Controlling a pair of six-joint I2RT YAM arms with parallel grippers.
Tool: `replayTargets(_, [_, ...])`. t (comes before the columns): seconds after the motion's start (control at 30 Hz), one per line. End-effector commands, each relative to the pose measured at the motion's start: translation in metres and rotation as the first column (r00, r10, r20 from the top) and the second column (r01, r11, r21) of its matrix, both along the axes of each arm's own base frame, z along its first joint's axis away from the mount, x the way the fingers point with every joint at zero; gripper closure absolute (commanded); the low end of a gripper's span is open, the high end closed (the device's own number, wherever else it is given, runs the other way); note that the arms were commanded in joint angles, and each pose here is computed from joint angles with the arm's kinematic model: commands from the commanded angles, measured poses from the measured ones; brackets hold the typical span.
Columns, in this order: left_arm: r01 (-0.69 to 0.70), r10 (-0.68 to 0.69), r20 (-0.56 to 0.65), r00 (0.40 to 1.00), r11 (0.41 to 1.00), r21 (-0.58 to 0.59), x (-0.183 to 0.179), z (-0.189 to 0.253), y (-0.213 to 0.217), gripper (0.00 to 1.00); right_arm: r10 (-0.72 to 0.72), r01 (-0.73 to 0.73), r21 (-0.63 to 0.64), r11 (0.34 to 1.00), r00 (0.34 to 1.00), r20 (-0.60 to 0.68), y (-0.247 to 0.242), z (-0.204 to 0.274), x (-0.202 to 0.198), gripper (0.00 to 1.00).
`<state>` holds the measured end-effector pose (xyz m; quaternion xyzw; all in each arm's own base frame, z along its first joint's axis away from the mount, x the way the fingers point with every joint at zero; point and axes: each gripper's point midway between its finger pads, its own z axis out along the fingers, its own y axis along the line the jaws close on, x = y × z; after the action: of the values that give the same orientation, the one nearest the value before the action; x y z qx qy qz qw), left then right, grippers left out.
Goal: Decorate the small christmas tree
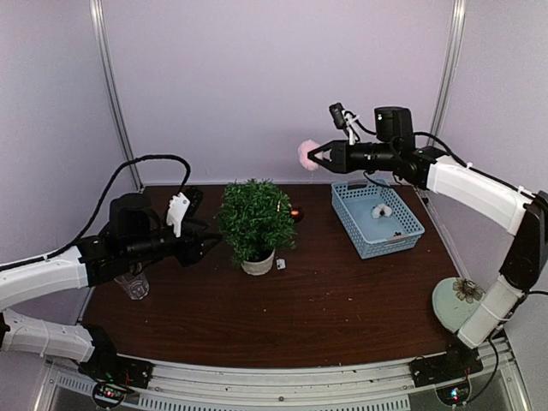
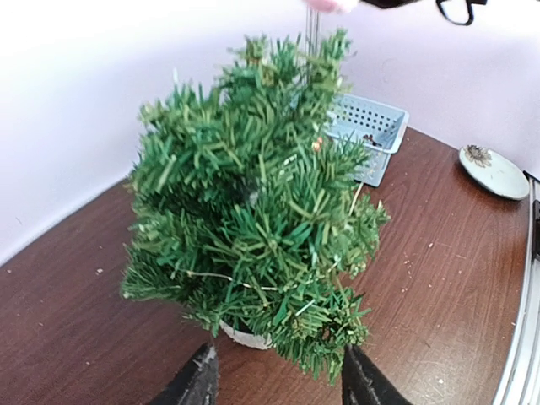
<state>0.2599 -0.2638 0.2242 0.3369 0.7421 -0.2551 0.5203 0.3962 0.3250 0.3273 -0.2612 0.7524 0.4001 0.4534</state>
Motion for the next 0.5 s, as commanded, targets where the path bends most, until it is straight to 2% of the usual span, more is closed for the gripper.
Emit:
replayTargets(0.0, [0.019, -0.02, 0.108, 0.994, 1.0, 0.005, -0.002, 0.035, 0.001, 0.51, 0.049, -0.054, 0.052, 0.997, 0.994, 0.099, -0.009, 0.049, -0.031, 0.83])
replayTargets(0.2, [0.17, -0.141, 0.31, 0.94, 0.983, -0.068, -0.014, 0.091, -0.029, 0.51, 0.22, -0.258, 0.233, 0.938, 0.959, 0.178, 0.004, 0.109, -0.085, 0.83])
replayTargets(0.47, [0.332, -0.25, 0.453, 0.856, 0.937, -0.11, -0.023, 0.123, -0.089, 0.52, 0.385, -0.441, 0.332, 0.834, 0.896, 0.223, 0.034, 0.137, -0.139, 0.83])
